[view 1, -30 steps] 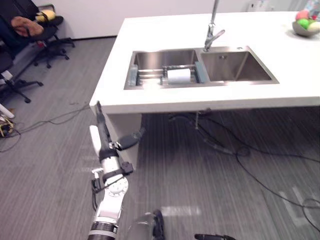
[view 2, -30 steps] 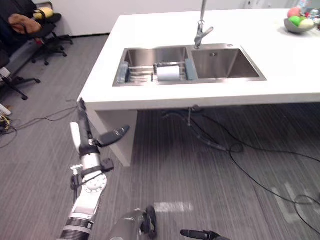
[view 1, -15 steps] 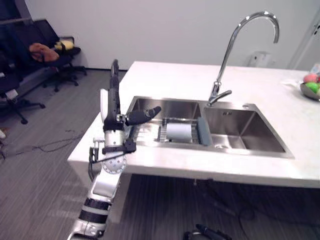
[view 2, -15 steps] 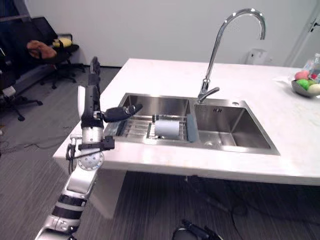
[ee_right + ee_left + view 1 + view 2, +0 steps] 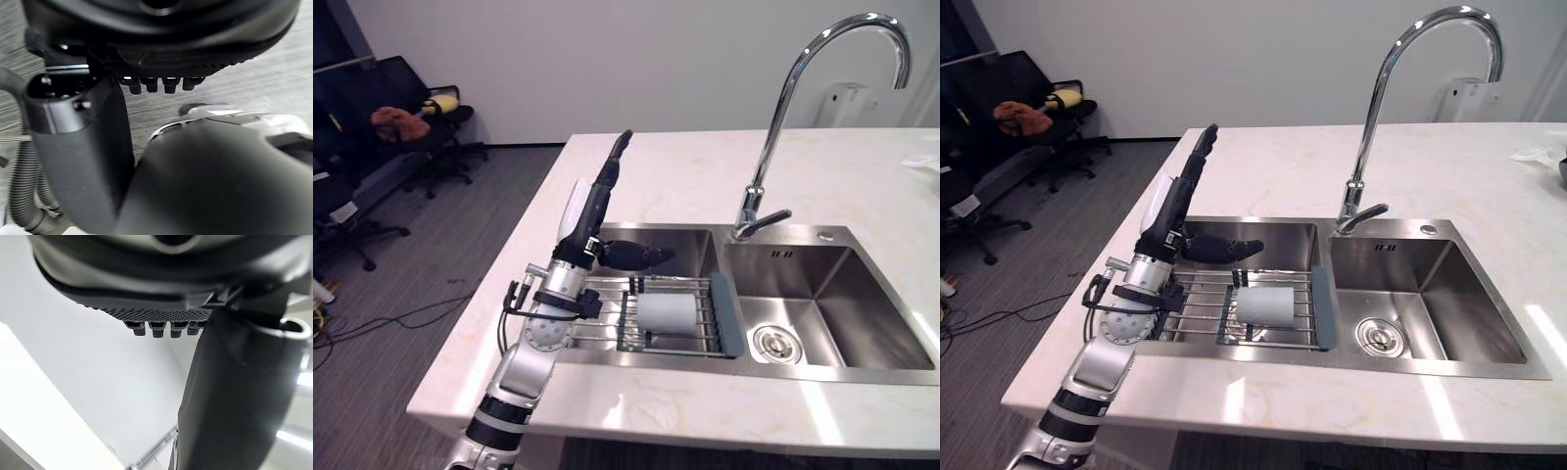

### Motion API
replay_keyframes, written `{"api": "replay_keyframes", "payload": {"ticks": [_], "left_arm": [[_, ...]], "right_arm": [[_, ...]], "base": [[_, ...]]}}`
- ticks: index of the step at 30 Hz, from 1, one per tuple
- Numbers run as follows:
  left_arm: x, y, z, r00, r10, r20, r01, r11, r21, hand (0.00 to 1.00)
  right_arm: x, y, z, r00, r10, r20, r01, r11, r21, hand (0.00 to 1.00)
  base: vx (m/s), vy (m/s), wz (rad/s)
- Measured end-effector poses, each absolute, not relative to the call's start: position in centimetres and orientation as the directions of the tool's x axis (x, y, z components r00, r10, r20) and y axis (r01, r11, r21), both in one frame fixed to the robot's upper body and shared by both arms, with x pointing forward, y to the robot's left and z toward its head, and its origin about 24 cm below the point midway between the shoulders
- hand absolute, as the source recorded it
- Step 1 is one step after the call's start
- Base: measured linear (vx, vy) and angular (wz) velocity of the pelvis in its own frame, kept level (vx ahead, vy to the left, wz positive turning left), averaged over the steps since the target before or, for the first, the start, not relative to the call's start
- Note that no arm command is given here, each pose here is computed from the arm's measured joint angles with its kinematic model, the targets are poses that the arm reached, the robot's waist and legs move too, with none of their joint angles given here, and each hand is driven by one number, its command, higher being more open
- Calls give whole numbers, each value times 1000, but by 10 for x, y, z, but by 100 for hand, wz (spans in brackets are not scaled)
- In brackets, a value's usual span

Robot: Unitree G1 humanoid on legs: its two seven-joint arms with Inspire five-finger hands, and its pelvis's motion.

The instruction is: Walk over to the sink, pick up the cup, carry it to the dishwasher, place the cup inside the dishwasher, then close the dishwasher door

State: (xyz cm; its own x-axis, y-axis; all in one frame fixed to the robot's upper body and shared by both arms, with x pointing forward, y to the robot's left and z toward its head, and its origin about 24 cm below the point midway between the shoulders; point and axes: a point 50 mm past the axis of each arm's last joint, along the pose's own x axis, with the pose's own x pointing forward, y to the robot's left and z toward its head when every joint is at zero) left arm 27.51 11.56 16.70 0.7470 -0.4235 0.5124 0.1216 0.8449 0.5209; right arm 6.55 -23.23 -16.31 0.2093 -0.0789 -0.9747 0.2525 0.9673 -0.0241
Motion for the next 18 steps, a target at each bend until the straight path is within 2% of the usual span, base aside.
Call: {"api": "replay_keyframes", "payload": {"ticks": [1,7,13,18], "left_arm": [[276,115,169,728,-504,466,205,808,552,100],[276,107,169,624,-732,275,424,612,668,100],[279,113,167,592,-786,179,554,558,617,100],[279,109,161,585,-794,168,625,573,530,100]], "right_arm": [[65,-231,-163,209,-77,-975,255,967,-21,100],[62,-231,-164,206,-58,-977,251,968,-5,100],[62,-230,-164,206,-49,-977,241,970,2,100],[63,-228,-164,207,-45,-977,241,971,6,100]], "base": [[93,131,3],[64,71,10],[-7,-2,0],[-77,-3,-5]]}}
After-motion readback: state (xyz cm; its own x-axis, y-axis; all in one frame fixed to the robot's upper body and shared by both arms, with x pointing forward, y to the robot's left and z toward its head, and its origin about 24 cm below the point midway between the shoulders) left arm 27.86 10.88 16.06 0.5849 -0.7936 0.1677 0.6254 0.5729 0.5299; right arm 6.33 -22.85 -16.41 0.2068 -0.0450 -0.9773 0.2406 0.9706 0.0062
